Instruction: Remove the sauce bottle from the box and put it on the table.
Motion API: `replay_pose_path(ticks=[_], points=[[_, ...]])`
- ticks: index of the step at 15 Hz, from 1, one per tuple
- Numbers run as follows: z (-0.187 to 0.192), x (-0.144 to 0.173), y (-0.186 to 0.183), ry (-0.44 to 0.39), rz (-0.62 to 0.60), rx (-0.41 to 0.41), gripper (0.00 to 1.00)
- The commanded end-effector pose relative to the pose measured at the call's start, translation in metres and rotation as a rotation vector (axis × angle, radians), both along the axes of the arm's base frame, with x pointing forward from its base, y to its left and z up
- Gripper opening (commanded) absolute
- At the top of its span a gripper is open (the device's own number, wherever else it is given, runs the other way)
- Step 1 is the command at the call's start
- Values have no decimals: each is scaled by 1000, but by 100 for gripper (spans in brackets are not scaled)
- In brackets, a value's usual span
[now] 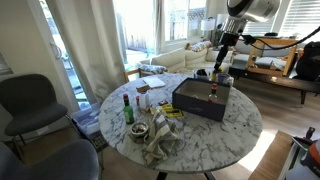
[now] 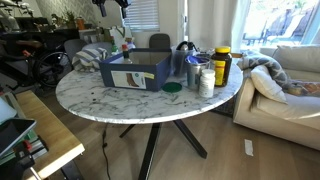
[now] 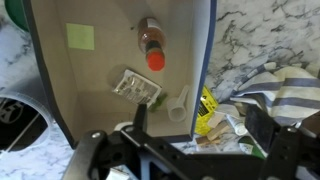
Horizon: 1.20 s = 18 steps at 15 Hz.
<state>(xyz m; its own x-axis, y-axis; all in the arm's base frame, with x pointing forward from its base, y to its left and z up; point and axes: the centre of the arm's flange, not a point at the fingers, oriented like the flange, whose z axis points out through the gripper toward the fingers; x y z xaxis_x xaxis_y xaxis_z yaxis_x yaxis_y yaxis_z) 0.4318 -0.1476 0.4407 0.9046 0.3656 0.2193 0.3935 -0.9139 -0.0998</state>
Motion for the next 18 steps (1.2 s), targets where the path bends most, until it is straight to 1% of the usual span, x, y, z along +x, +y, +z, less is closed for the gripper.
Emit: replay_pose_path(ticks=[1,3,6,9,10,11,12,14,15,18], points=[[-32,7,-5,100,-166,-31,100],[-51,12,-7,181,-238,-40,100],[-70,13,-10,273,-364,-67,100],[-90,17,-8,364,-404,-64,100],[-92,17,-6,383,-369,-49,100],[-89,9,-5,329,-371,-57,100],[-92,10,-4,349,-367,-57,100],[-94,13,-3,359,-364,-58,100],[-97,17,-3,361,-393,-85,100],[-103,18,-4,359,-423,-98,100]])
